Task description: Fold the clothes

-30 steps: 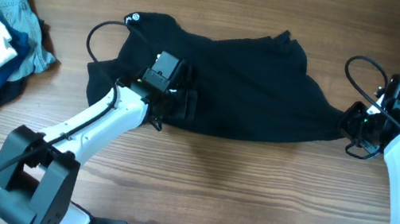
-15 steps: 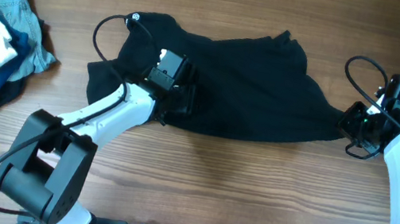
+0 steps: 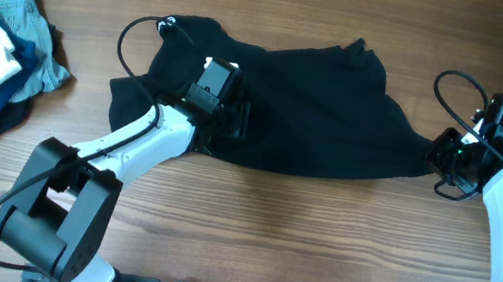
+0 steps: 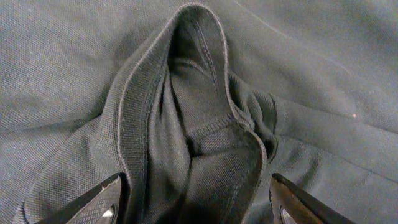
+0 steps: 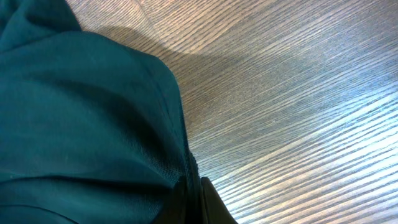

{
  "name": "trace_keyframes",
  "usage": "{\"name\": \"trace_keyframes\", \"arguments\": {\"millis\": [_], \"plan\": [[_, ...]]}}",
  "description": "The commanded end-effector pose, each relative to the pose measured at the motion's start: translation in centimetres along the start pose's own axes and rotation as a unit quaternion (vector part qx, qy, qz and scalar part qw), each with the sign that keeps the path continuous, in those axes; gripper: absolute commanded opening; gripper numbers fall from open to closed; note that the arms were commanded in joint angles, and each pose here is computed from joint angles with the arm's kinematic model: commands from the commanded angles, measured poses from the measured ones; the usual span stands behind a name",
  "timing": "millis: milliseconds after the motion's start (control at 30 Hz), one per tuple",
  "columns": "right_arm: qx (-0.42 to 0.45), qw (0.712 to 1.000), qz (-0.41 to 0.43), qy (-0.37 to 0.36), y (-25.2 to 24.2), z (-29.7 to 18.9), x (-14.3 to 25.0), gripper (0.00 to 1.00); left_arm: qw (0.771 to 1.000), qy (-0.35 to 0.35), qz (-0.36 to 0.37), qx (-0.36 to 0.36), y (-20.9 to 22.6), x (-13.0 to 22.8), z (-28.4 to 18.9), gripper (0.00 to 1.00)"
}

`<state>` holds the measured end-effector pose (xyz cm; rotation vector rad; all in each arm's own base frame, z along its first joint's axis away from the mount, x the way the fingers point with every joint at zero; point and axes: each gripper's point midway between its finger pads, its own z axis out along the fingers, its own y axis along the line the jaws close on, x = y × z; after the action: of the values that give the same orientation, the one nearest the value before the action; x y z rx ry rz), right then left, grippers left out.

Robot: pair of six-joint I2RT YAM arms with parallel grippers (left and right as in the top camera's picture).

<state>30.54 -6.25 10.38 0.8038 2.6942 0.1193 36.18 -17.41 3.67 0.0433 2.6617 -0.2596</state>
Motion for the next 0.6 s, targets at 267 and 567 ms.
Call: {"name": "trace_keyframes", "arguments": {"millis": [267,567], "plan": [[0.008,1.000,-0.006,-0.022,-0.1,-0.7,-1.1,0.06,1.000,0.027,0.004,0.009,-0.3,1.3,0.1,0.73],[0.008,1.000,-0.006,-0.022,-0.1,-0.7,-1.1,0.06,0.998,0.022,0.004,0.054,-2.0,0.8,0.0,0.74]]}}
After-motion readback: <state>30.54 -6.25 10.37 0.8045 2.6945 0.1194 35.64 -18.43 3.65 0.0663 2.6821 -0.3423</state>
